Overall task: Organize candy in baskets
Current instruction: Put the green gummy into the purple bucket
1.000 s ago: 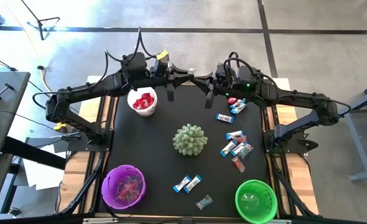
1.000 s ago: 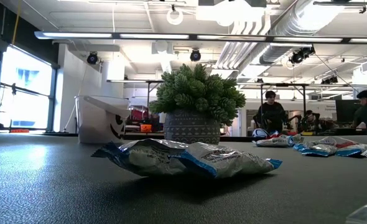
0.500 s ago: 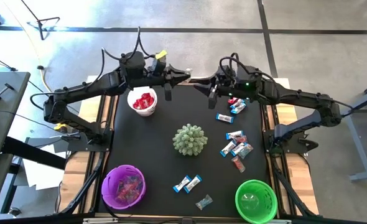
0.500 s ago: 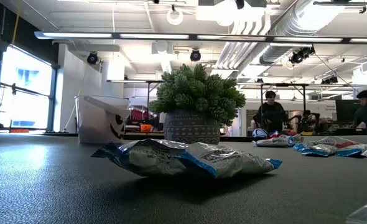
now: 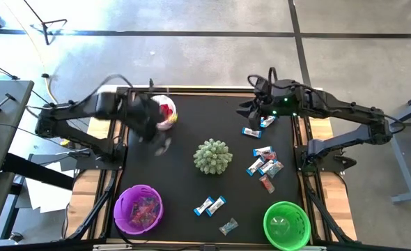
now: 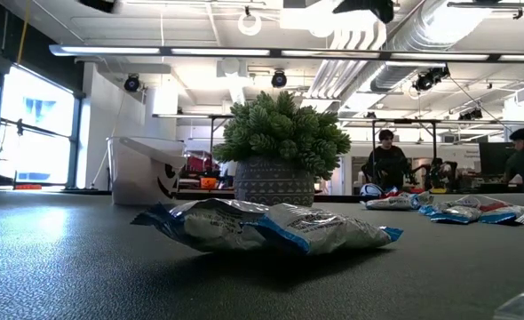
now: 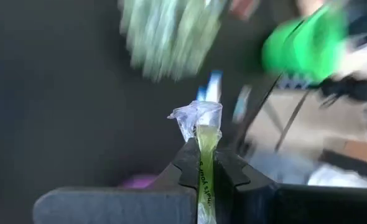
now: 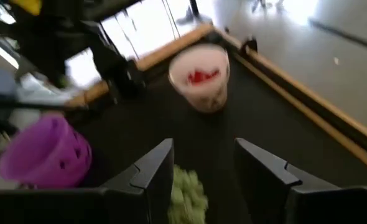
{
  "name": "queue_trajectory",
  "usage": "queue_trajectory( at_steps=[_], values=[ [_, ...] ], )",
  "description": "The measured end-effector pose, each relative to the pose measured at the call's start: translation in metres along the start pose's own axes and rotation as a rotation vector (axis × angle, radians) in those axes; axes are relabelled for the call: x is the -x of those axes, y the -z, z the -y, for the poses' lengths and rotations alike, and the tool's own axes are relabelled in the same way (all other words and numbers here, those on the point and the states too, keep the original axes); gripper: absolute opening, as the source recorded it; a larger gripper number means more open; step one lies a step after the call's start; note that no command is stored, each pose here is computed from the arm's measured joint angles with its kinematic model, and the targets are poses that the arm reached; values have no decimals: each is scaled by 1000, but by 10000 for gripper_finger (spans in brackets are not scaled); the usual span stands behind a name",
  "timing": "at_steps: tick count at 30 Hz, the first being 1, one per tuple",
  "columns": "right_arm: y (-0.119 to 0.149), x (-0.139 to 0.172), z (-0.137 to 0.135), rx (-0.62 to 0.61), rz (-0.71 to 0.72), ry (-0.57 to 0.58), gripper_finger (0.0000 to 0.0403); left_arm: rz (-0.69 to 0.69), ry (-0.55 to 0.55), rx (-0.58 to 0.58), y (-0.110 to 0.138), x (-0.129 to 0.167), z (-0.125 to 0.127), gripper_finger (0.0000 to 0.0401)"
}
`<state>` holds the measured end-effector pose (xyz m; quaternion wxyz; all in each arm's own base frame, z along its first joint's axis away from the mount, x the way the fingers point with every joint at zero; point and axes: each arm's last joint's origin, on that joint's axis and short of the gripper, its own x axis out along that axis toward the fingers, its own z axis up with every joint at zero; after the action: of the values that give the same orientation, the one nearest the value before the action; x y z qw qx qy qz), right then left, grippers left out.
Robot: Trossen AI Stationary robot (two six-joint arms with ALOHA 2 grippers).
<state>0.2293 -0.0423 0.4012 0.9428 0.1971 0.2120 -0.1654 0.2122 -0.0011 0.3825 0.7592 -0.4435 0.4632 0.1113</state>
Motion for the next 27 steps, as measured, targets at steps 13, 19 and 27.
queue_trajectory(
  at_steps=[13,19,27],
  values=[
    [21,3,4,5,-203,69,162,-136,-213,283,110,-46,52,10],
    [22,3,5,5,-222,70,162,-143,-494,292,132,-64,43,27],
    [25,4,5,15,-254,61,162,-190,-509,304,143,-78,49,56]
  ],
)
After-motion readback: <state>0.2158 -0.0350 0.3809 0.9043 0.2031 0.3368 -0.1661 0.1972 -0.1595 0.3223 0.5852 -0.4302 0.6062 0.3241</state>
